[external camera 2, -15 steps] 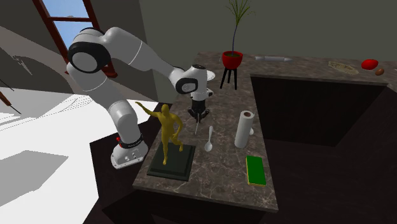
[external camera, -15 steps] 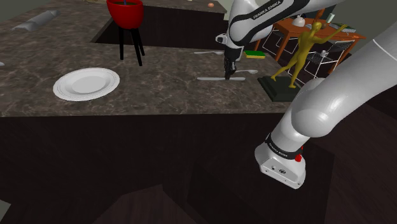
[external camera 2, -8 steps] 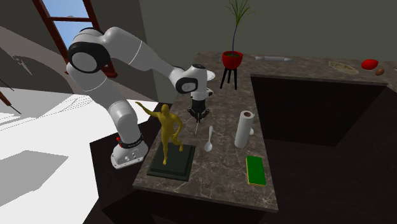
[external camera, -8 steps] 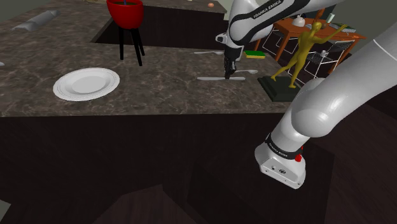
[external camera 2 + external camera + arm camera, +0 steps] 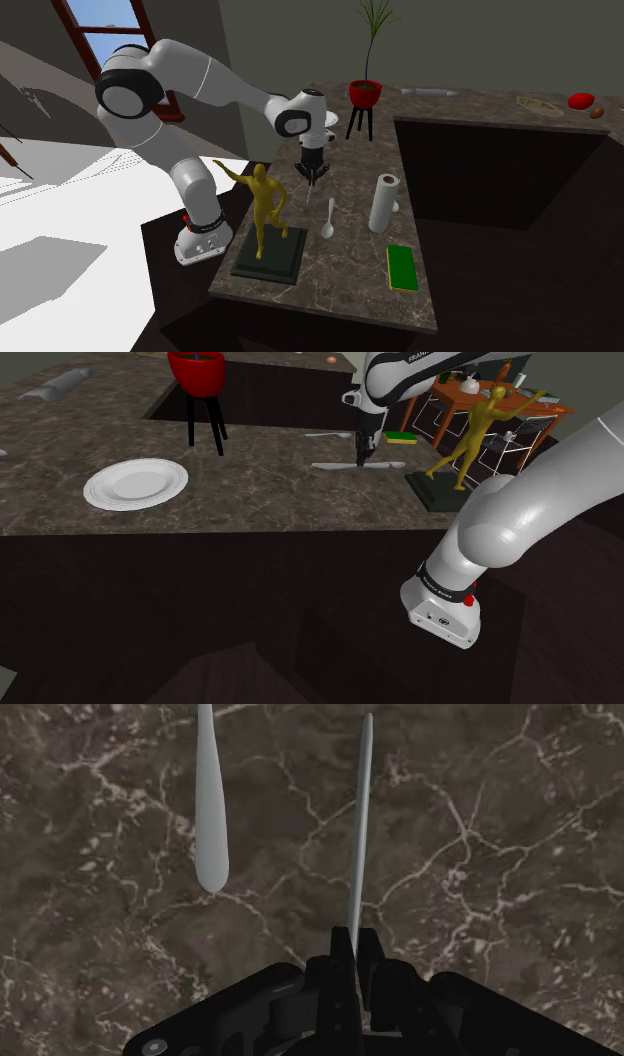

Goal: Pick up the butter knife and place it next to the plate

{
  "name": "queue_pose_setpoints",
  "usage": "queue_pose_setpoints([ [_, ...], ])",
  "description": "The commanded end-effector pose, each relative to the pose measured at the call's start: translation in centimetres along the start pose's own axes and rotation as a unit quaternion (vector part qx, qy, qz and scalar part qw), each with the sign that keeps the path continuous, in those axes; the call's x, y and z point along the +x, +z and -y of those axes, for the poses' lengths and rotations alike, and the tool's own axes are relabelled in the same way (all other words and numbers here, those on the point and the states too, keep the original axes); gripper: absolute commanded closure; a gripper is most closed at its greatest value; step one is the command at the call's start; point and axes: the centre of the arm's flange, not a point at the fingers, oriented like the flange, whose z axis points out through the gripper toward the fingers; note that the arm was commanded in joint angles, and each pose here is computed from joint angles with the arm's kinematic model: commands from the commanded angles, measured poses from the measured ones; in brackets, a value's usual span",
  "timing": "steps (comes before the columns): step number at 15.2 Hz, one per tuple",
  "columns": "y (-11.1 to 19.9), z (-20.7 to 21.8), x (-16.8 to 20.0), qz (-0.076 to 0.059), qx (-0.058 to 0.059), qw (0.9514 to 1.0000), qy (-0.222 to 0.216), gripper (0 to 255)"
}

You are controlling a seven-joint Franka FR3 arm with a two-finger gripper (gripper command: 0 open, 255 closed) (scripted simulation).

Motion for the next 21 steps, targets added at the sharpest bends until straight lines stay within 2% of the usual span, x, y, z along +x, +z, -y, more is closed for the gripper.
queue_pose_setpoints([
  [1,-1.2,0.1,0.1,0.0,0.0,1.0,0.0,255],
  [10,-5.9,0.1,-0.2,0.0,0.0,1.0,0.0,255],
  [21,-7.1,-0.8,14.3,0.0,0.0,1.0,0.0,255],
])
